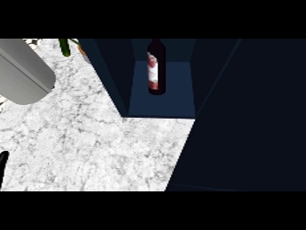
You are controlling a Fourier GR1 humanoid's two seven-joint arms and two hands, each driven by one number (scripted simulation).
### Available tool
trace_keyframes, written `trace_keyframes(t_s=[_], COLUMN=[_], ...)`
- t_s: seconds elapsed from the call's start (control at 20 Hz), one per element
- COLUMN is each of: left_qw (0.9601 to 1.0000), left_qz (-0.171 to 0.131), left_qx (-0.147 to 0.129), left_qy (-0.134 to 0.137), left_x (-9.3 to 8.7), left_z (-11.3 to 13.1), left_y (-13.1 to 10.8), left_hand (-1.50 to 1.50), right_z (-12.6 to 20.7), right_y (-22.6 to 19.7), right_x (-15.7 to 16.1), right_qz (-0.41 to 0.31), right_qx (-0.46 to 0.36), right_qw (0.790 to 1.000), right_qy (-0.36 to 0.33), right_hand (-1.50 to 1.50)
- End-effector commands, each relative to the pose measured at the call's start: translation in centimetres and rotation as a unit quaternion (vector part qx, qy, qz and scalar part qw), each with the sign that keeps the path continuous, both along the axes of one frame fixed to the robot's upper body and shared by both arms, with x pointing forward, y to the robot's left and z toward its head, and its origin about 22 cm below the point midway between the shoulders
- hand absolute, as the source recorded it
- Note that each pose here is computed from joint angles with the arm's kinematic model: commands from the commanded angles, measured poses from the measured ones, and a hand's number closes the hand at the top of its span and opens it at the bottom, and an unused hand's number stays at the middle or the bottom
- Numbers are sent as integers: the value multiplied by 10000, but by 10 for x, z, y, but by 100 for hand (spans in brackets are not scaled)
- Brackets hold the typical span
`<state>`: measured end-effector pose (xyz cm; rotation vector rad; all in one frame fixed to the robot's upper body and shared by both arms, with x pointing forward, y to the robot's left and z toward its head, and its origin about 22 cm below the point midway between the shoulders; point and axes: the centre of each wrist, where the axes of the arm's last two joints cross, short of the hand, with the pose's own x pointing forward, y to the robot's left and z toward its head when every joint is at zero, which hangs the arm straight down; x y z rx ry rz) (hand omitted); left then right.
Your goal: Pick up the wine, place it into the cabinet and close the cabinet
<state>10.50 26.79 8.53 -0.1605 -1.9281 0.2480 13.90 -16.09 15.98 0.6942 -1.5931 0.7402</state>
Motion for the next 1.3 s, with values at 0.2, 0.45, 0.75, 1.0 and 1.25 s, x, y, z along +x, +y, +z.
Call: trace_keyframes(t_s=[0.2, 0.45, 0.75, 1.0, 1.25], left_qw=[9999, 9998, 9995, 9996, 9995], left_qz=[-7, -139, -293, -259, -300], left_qx=[57, 79, 43, 44, 96], left_qy=[-118, -112, -78, -108, -54], left_x=[-9, -22, -27, -27, -16], left_z=[26, 19, 30, 26, 33], left_y=[42, 55, 72, 82, 102], left_hand=[-150, -150, -150, -150, -150], right_z=[32, 30, 44, 53, 57], right_y=[47, 93, 124, 142, 144], right_x=[-17, 11, 52, 98, 146], right_qz=[-151, -417, -843, -1224, -1323], right_qx=[-250, -440, -464, -490, -667], right_qw=[9958, 9922, 9896, 9846, 9819], right_qy=[-872, -1093, -1071, -1152, -1180], right_hand=[150, 150, 150, 150, 150])
